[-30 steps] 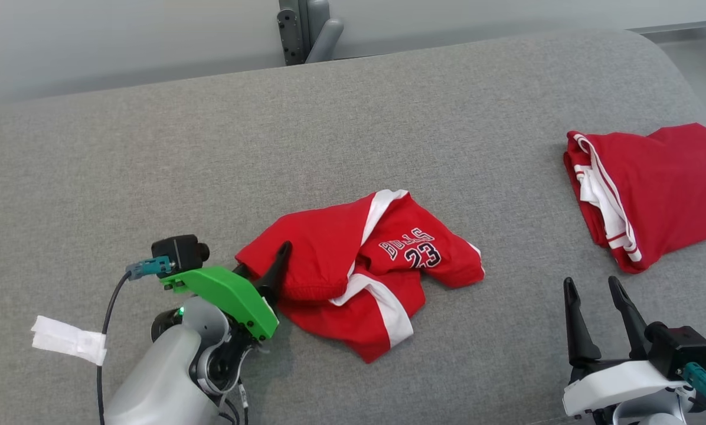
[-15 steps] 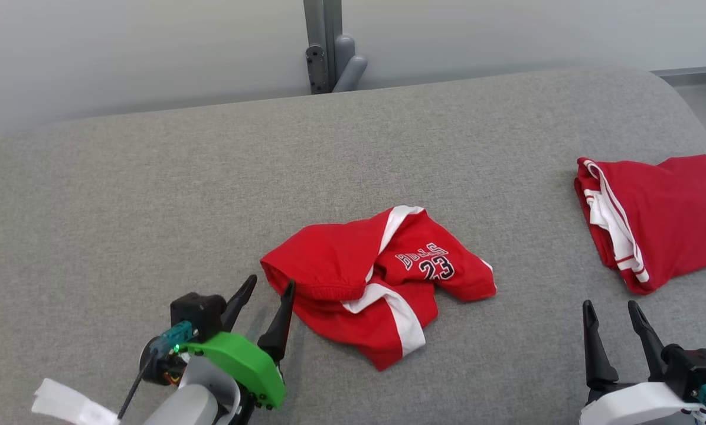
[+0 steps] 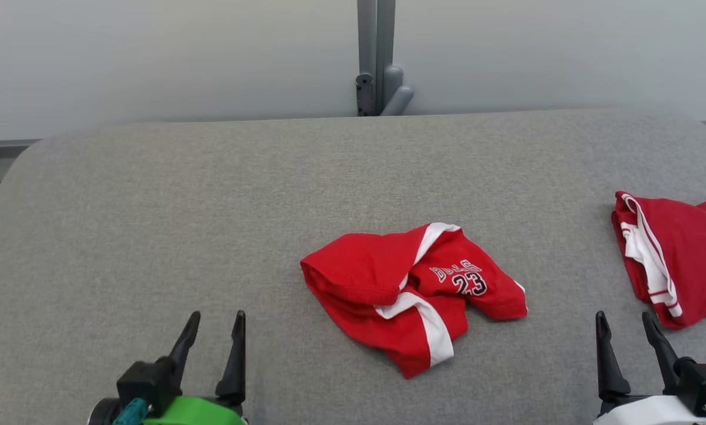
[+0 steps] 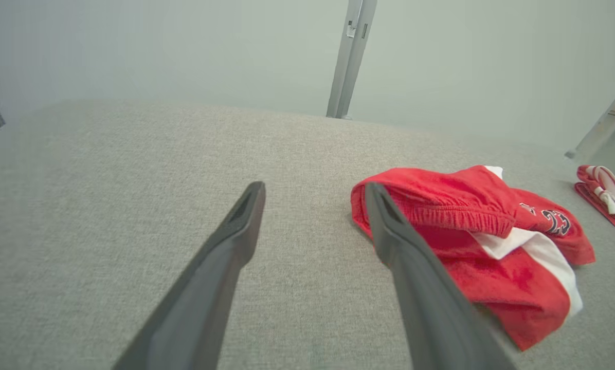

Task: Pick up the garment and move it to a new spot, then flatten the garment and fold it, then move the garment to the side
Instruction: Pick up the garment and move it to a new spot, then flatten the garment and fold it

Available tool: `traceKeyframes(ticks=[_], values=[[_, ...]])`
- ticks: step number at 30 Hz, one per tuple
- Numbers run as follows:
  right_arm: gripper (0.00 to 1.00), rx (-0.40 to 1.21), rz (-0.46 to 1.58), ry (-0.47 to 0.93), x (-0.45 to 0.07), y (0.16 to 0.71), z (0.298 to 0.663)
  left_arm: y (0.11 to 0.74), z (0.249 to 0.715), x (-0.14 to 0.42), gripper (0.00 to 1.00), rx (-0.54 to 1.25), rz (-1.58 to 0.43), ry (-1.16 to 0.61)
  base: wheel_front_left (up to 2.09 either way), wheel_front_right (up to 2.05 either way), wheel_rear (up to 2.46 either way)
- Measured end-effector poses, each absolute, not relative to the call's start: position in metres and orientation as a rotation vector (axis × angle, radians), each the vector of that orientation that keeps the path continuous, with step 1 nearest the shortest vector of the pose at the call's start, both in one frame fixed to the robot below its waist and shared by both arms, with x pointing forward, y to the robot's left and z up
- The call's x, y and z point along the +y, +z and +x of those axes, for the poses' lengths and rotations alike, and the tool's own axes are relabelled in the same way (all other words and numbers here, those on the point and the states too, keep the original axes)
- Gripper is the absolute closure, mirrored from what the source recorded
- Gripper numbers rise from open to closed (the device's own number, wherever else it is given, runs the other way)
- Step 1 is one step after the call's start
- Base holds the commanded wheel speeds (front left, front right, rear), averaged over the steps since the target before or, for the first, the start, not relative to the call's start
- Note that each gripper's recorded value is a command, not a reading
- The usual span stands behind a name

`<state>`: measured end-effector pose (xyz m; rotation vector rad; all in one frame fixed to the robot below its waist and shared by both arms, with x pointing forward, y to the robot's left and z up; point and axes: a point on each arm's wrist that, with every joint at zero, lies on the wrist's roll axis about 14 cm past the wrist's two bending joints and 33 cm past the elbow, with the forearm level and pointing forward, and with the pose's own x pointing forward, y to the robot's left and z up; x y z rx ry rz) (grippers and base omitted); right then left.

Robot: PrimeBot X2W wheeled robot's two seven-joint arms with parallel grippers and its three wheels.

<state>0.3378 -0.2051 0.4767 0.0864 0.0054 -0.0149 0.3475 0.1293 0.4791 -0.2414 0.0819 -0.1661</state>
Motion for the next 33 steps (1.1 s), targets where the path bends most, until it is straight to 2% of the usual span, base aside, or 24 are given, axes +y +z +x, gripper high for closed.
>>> traceKeyframes(ticks=[9,15,33], values=[[0.00,-0.024,0.062,0.032,-0.193,0.487,0.342,0.474,0.313,0.178,0.00,0.050,-0.165,-0.051,0.00,0.00,0.00],[0.00,-0.040,0.058,0.044,-0.190,0.492,0.338,0.464,0.294,0.187,0.00,0.061,-0.172,-0.026,0.00,0.00,0.00],[0.00,-0.035,0.052,0.029,-0.195,0.490,0.332,0.462,0.295,0.188,0.00,0.048,-0.172,-0.023,0.00,0.00,0.00]])
